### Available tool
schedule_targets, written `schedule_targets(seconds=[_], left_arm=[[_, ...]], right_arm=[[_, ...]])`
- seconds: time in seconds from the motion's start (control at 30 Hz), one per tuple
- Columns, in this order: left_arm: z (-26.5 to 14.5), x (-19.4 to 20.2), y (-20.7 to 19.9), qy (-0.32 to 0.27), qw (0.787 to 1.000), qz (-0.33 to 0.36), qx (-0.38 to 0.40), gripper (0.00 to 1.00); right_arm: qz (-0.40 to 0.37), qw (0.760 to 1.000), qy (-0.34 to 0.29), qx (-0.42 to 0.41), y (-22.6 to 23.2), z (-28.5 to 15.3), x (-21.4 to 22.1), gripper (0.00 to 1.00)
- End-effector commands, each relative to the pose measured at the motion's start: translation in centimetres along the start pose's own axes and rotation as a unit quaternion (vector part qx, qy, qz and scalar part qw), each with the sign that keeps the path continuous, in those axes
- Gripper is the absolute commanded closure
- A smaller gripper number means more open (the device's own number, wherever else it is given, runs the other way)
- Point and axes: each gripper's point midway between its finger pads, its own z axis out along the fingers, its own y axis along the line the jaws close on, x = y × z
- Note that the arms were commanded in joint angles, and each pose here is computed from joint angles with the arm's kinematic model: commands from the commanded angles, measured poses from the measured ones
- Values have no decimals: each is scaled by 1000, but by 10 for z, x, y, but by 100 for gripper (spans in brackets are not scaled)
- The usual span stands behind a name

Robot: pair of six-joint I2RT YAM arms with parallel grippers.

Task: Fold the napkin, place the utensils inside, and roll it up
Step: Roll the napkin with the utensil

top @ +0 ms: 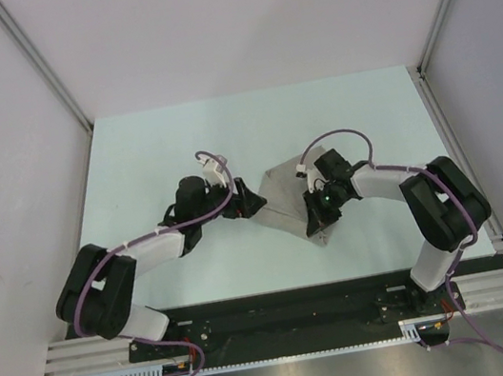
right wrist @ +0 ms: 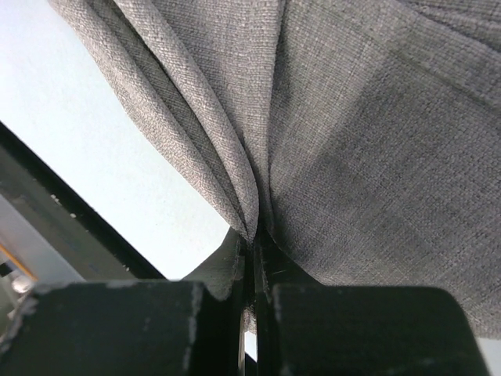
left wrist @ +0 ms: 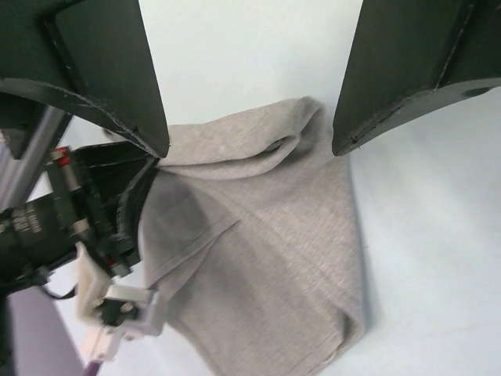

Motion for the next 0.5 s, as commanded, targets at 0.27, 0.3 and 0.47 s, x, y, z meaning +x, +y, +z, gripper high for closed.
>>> schedule_targets(seconds=[0.27, 0.3, 0.47], left_arm=[[-12, 40, 33, 39, 998, 20, -50, 17], [-10, 40, 34, 39, 998, 19, -49, 19], [6, 38, 34, 35, 999, 1, -29, 21]], right_arm=[[52, 998, 39, 26, -34, 15, 19, 100], [51, 998, 37, 26, -34, 14, 19, 100], [52, 998, 38, 27, -34, 14, 19, 100]])
